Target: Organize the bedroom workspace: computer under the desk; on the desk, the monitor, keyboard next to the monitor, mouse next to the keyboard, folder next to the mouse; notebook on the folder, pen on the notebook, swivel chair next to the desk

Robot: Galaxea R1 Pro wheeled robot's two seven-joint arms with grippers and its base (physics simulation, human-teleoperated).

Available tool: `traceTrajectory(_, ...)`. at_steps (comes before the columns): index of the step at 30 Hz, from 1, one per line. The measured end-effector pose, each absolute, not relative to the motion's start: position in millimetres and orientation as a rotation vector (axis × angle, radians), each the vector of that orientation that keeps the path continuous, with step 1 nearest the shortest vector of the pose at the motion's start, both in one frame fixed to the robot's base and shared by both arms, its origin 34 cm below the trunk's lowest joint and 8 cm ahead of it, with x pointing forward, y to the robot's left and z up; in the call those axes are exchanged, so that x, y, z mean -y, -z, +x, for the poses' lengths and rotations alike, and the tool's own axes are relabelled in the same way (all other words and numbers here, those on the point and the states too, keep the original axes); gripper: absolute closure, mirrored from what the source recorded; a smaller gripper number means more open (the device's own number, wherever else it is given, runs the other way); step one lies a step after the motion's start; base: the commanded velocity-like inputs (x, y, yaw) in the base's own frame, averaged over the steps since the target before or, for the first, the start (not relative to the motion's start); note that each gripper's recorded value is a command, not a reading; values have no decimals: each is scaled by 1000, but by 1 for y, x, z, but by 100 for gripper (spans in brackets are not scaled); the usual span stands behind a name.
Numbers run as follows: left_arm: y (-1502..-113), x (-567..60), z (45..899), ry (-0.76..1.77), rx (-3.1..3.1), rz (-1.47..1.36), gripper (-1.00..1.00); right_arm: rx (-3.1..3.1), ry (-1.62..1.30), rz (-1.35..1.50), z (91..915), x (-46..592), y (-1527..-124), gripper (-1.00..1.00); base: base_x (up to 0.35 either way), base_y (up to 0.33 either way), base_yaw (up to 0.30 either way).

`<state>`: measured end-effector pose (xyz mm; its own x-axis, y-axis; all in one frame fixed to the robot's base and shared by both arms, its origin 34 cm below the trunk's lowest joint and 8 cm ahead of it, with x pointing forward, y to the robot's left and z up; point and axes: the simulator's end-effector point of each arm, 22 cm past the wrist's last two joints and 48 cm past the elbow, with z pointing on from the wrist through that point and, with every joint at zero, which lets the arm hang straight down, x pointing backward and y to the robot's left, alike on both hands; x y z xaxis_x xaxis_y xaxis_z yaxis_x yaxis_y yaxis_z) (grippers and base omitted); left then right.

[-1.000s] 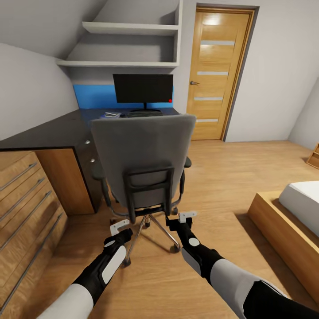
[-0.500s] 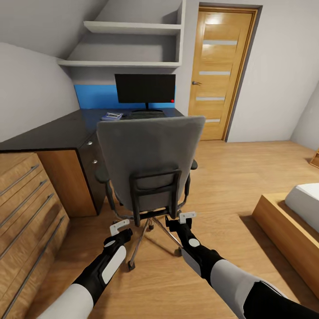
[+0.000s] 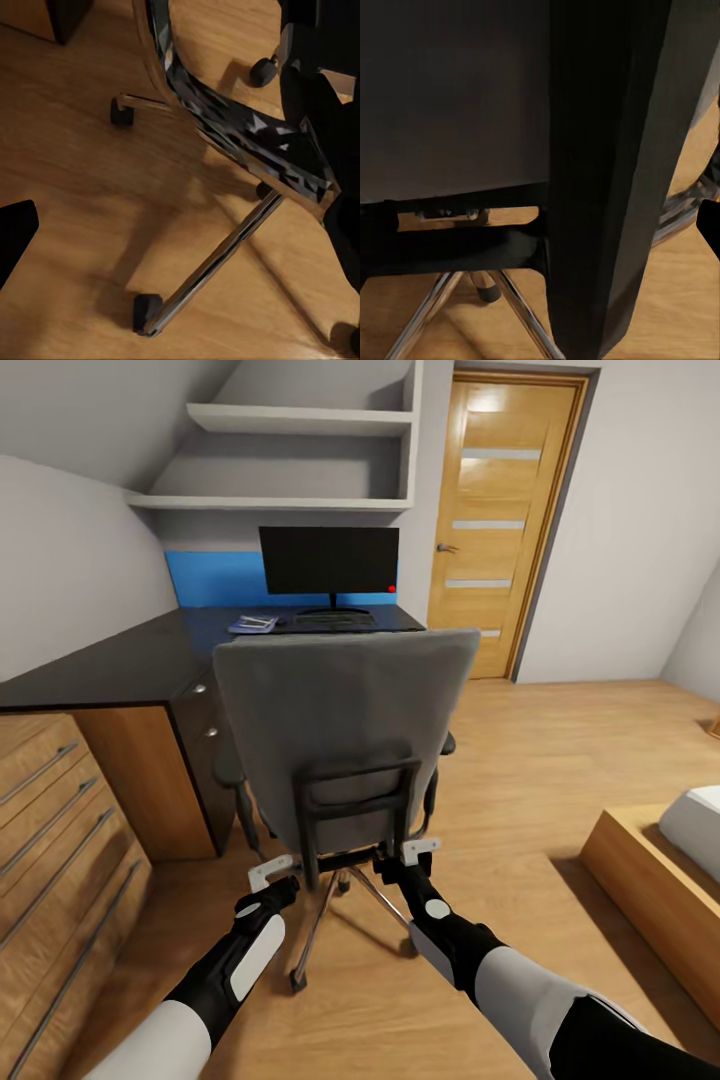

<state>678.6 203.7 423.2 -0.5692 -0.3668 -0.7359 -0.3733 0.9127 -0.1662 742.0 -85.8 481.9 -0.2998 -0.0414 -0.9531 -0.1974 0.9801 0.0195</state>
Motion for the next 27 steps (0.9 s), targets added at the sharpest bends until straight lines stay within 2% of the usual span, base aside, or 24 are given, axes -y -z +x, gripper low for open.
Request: traceTrajectory(27, -417, -205, 675, -18, -2240, -527, -100, -1881, -152, -178, 738, 86, -476, -100, 321, 0, 0)
